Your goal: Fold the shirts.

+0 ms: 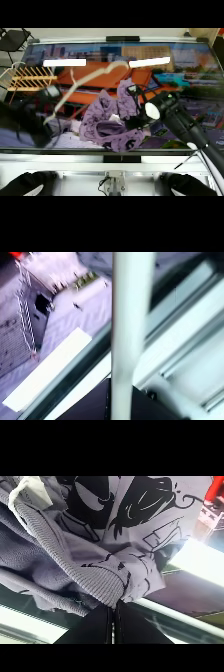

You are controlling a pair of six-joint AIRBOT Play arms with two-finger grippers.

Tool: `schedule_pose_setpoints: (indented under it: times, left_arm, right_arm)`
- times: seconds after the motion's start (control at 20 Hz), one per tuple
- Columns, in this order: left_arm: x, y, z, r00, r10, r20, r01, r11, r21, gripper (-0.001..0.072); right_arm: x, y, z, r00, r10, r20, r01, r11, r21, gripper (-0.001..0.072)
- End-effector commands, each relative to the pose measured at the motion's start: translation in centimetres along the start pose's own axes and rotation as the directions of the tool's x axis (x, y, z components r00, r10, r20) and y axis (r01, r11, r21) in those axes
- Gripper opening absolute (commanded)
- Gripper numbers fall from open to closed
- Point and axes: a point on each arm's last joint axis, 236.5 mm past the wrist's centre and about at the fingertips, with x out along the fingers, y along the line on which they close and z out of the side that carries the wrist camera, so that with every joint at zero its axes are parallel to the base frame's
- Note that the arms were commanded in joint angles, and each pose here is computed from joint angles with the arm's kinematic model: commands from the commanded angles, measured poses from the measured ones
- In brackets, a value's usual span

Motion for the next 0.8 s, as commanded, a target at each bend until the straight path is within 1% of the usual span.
schedule_pose_setpoints:
  times: [0.0, 0.15, 0.2, 0.25, 0.4, 0.5, 0.6, 0.65, 0.75]
  left_arm:
    - [1.5, -3.0, -3.3, 0.993, 0.064, -0.095, -0.050, 0.988, 0.148, 0.0060]
    - [3.4, -1.5, -5.0, 0.979, 0.108, -0.175, -0.084, 0.987, 0.141, 0.0060]
    - [3.9, -1.3, -5.4, 0.975, 0.103, -0.195, -0.078, 0.988, 0.130, 0.0060]
    - [4.2, -1.3, -5.6, 0.975, 0.099, -0.198, -0.069, 0.986, 0.152, 0.0060]
    - [4.0, -1.1, -4.9, 0.983, 0.108, -0.148, -0.075, 0.973, 0.217, 0.0059]
    - [3.8, -1.5, -5.0, 0.987, 0.099, -0.128, -0.068, 0.972, 0.223, 0.0060]
    - [3.3, -2.3, -4.8, 0.994, 0.070, -0.087, -0.049, 0.972, 0.229, 0.0060]
    - [3.3, -2.8, -4.8, 0.996, 0.051, -0.070, -0.031, 0.967, 0.254, 0.0060]
    - [4.1, -3.4, -4.9, 0.997, 0.024, -0.075, -0.002, 0.962, 0.274, 0.0060]
  right_arm:
    - [-0.1, -1.1, -0.4, 0.999, -0.047, -0.013, 0.046, 0.998, -0.049, 0.0064]
    - [-1.2, -2.2, -0.2, 0.996, -0.086, 0.027, 0.087, 0.995, -0.038, 0.0065]
    - [-1.7, -2.6, -0.1, 0.994, -0.101, 0.045, 0.102, 0.994, -0.029, 0.0065]
    - [-2.2, -3.0, 0.0, 0.991, -0.115, 0.062, 0.117, 0.993, -0.016, 0.0065]
    - [-3.3, -3.6, 0.3, 0.986, -0.131, 0.107, 0.132, 0.991, -0.001, 0.0065]
    - [-3.4, -3.6, 0.3, 0.985, -0.129, 0.113, 0.127, 0.992, 0.024, 0.0065]
    - [-3.4, -3.5, 0.5, 0.985, -0.127, 0.121, 0.124, 0.992, 0.034, 0.0065]
    - [-3.4, -3.5, 0.6, 0.984, -0.125, 0.124, 0.121, 0.992, 0.042, 0.0065]
    - [-3.4, -3.3, 0.6, 0.985, -0.120, 0.123, 0.115, 0.992, 0.047, 0.0065]
